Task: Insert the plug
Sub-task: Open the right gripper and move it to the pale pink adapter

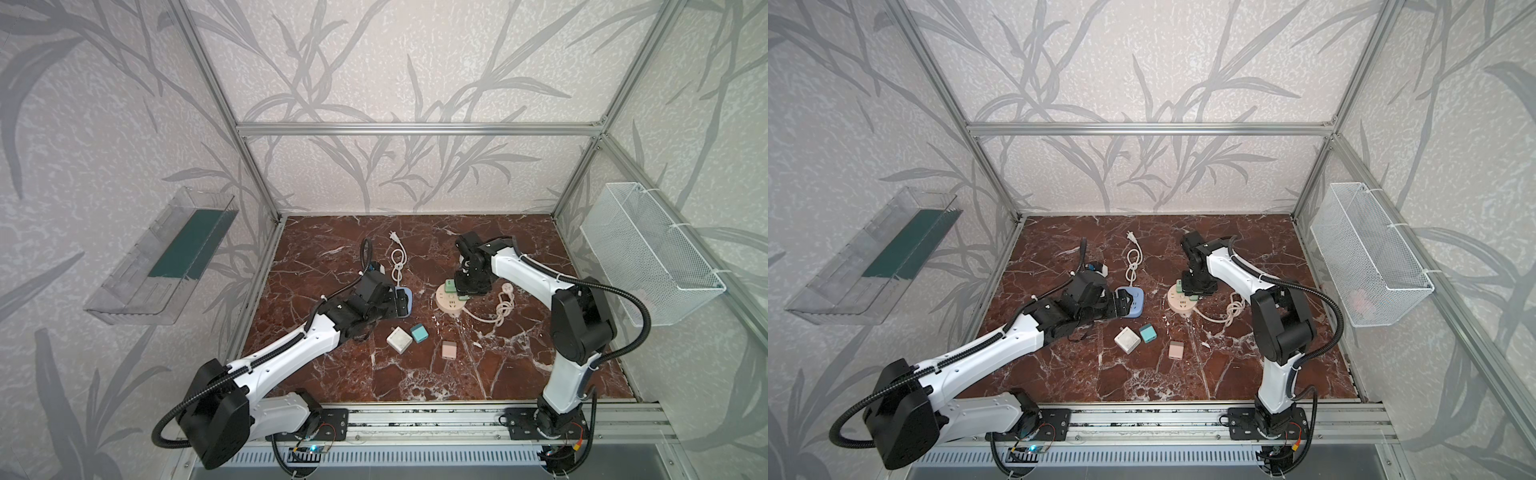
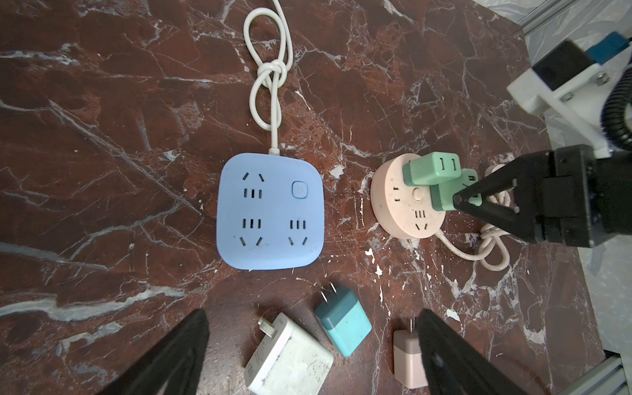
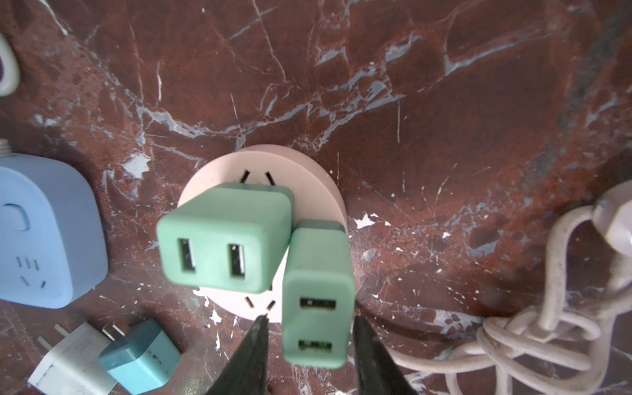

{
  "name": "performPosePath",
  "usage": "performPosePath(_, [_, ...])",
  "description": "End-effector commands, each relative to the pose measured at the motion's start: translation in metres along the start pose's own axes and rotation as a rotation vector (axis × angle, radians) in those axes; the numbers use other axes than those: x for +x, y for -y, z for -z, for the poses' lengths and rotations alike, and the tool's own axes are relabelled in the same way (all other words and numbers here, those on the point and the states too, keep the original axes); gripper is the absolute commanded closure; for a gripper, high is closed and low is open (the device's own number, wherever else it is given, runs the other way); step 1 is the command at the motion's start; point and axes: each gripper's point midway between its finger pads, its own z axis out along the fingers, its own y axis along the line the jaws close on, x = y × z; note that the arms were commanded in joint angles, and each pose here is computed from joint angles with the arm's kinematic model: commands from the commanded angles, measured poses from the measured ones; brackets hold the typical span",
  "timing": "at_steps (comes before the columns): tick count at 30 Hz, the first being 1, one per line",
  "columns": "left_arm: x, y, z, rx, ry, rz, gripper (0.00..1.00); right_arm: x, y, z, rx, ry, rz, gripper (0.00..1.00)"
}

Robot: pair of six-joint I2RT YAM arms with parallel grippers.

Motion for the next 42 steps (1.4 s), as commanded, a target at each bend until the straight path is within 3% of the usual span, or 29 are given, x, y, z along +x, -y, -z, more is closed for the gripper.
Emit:
performPosePath(1, [-0.006, 0.006, -0.001, 0.011, -0.002, -0.001, 0.07, 0.001, -0.001, 0.017, -0.025, 0.032, 0.014, 0.54])
performPosePath(11, [0.011, 0.004, -0.002, -0.012, -0.087, -0.026, 0.07, 0.031, -0.007, 0.058, -0.125, 0.096, 0.048, 0.56])
performPosePath(17, [0.016, 0.002, 0.002, 0.067, -0.022, 0.031, 0.07, 0.076, -0.010, 0.067, -0.101, 0.109, 0.078, 0.55])
performPosePath(27, [0.016, 0.002, 0.006, 0.090, -0.002, 0.050, 0.07, 0.146, -0.047, 0.023, -0.072, -0.033, 0.153, 0.45])
performPosePath(31, [0.017, 0.001, 0.006, 0.097, 0.006, 0.063, 0.07, 0.156, -0.051, 0.010, -0.066, -0.067, 0.175, 0.39])
performPosePath(42, [0.021, 0.001, 0.001, 0.095, -0.009, 0.064, 0.07, 0.166, -0.057, -0.021, -0.039, -0.145, 0.181, 0.37])
